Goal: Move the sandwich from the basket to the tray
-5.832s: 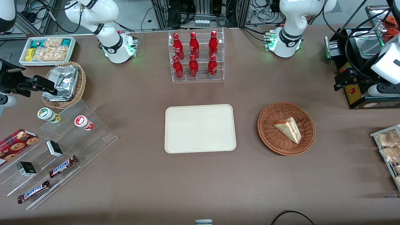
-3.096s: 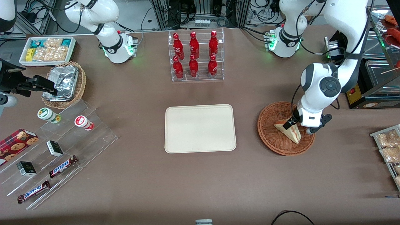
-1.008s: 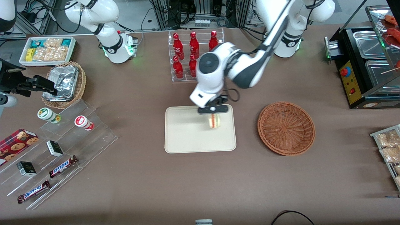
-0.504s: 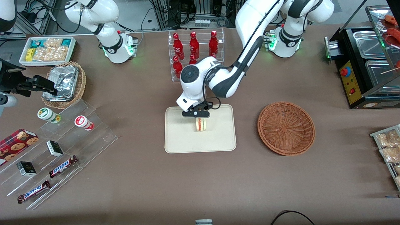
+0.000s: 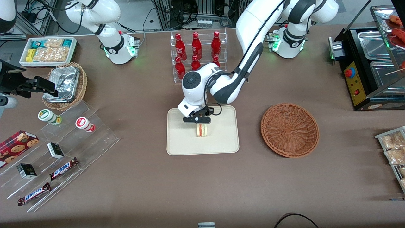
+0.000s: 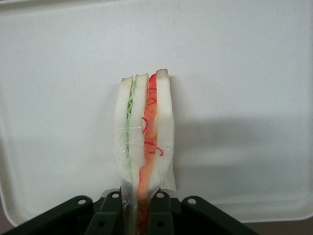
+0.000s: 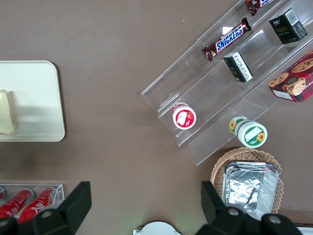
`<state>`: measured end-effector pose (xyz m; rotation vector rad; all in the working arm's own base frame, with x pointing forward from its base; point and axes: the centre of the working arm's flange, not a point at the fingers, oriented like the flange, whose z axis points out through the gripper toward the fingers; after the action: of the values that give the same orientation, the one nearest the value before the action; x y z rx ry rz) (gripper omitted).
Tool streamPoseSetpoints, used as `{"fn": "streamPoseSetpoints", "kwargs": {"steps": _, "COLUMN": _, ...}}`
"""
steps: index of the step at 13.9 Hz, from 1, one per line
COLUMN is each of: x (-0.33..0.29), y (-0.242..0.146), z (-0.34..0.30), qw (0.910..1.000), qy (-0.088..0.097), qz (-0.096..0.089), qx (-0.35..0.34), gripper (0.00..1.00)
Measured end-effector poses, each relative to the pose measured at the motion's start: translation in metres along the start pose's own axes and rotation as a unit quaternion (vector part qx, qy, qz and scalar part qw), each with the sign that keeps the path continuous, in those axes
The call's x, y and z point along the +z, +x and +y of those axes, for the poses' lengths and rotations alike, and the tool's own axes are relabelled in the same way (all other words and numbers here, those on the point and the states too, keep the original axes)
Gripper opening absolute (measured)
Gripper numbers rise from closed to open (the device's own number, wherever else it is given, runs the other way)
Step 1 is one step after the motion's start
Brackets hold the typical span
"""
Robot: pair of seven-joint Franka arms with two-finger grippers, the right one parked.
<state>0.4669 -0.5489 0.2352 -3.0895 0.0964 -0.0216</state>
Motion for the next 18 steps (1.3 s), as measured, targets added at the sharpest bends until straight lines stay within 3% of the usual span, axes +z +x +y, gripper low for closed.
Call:
{"fn": "streamPoseSetpoints", "kwargs": {"steps": 2, "x": 0.005, "y": 0.002, "z": 0.002, "qw": 1.0000, "qy": -0.001, "qz": 0.001, "qx": 0.000, "gripper": 0.16}}
{"fn": "streamPoseSetpoints", "kwargs": {"steps": 3, "x": 0.004, "y": 0.002, "z": 0.002, "qw": 1.0000, "qy": -0.002, "qz": 0.002, "qx": -0.003, "gripper": 0.22}}
{"fn": "streamPoseSetpoints", "kwargs": {"steps": 6, "x": -0.003, "y": 0.007, "z": 0.003, "qw": 0.9998, "qy": -0.007, "qz": 0.009, "qx": -0.018, "gripper": 0.51}}
{"fn": "streamPoseSetpoints", "kwargs": {"steps": 9, "x": -0.043, "y": 0.020, "z": -0.001, "qw": 0.9984, "qy": -0.019, "qz": 0.029, "qx": -0.044, "gripper": 0.84}}
{"fn": "streamPoseSetpoints", "kwargs": {"steps": 11, "x": -0.091, "y": 0.035, "z": -0.028, "qw": 0.9970, "qy": -0.001, "qz": 0.029, "qx": -0.072, "gripper": 1.00}}
{"fn": "streamPoseSetpoints", "kwargs": {"steps": 13, "x": -0.147, "y": 0.061, "z": -0.080, "qw": 0.9930, "qy": 0.007, "qz": 0.031, "qx": -0.114, "gripper": 1.00}}
{"fn": "streamPoseSetpoints", "kwargs": {"steps": 16, "x": -0.208, "y": 0.098, "z": -0.173, "qw": 0.9832, "qy": -0.005, "qz": 0.044, "qx": -0.177, "gripper": 1.00}}
{"fn": "streamPoseSetpoints", "kwargs": {"steps": 18, "x": -0.225, "y": 0.105, "z": -0.228, "qw": 0.9790, "qy": -0.001, "qz": 0.038, "qx": -0.200, "gripper": 1.00}}
